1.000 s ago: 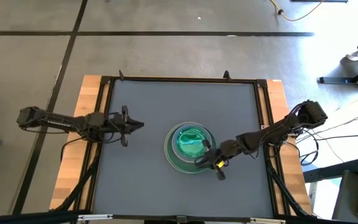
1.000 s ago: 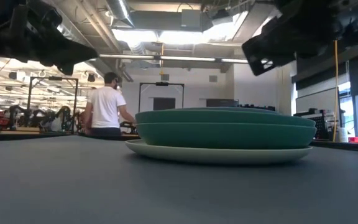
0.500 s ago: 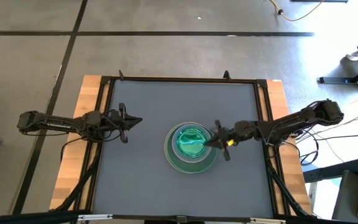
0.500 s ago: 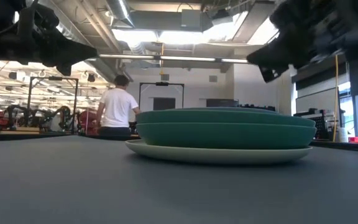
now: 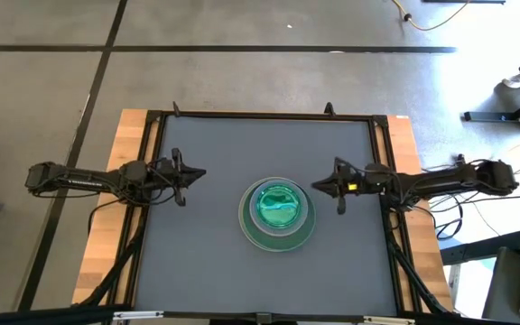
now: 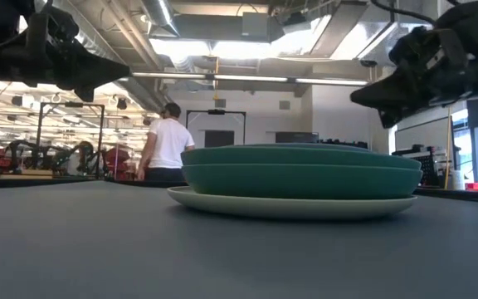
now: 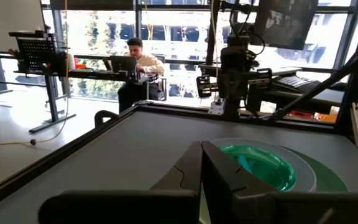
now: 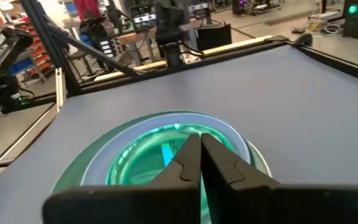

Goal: Stack plastic plates
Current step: Return to Home Position

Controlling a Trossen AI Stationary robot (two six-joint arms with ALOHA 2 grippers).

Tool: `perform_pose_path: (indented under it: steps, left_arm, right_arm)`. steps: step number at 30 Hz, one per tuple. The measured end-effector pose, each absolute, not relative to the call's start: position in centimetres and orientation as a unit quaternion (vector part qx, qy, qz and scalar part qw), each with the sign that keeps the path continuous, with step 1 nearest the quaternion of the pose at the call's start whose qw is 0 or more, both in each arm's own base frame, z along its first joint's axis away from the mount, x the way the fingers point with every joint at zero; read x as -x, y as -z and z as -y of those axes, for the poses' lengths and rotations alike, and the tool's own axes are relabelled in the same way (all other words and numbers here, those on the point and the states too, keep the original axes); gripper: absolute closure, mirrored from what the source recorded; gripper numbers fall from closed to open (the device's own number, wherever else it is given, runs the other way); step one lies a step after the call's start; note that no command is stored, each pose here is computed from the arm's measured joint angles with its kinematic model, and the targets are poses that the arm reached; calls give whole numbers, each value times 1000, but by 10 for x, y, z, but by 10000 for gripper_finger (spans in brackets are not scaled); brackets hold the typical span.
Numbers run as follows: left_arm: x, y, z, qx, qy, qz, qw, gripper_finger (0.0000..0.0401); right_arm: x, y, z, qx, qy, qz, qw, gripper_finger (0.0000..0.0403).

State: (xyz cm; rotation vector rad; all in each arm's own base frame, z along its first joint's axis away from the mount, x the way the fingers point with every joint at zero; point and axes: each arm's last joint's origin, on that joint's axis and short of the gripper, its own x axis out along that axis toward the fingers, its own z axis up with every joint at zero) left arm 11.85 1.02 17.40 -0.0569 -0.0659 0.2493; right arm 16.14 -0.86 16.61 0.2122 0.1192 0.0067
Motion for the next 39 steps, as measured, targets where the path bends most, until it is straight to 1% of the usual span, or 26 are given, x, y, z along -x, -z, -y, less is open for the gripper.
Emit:
perform_pose_path:
  steps: [10,15,19,24,29,36,39]
  left_arm:
    - [-119,-174,-10,28,-123,34,991,399]
    - [-119,-174,-10,28,-121,34,992,399]
    - [-118,-175,-9,28,-110,36,993,399]
    - [-116,-177,-10,30,-125,49,991,399]
    - [-114,-179,-10,28,-126,56,990,399]
    - [-108,-174,-10,40,-126,35,991,399]
    - [-104,-175,-10,54,-136,47,988,399]
  right_arm:
    - [-133,-175,9,-102,44,-51,993,400]
    - [-122,-175,9,-96,47,-63,992,400]
    - [-112,-176,9,-103,64,-50,991,400]
    - [-102,-162,8,-111,61,-19,992,400]
    - [-97,-168,7,-102,39,17,994,400]
    - [-98,-166,7,-115,35,2,993,400]
    - [-99,-166,7,-118,36,1,992,400]
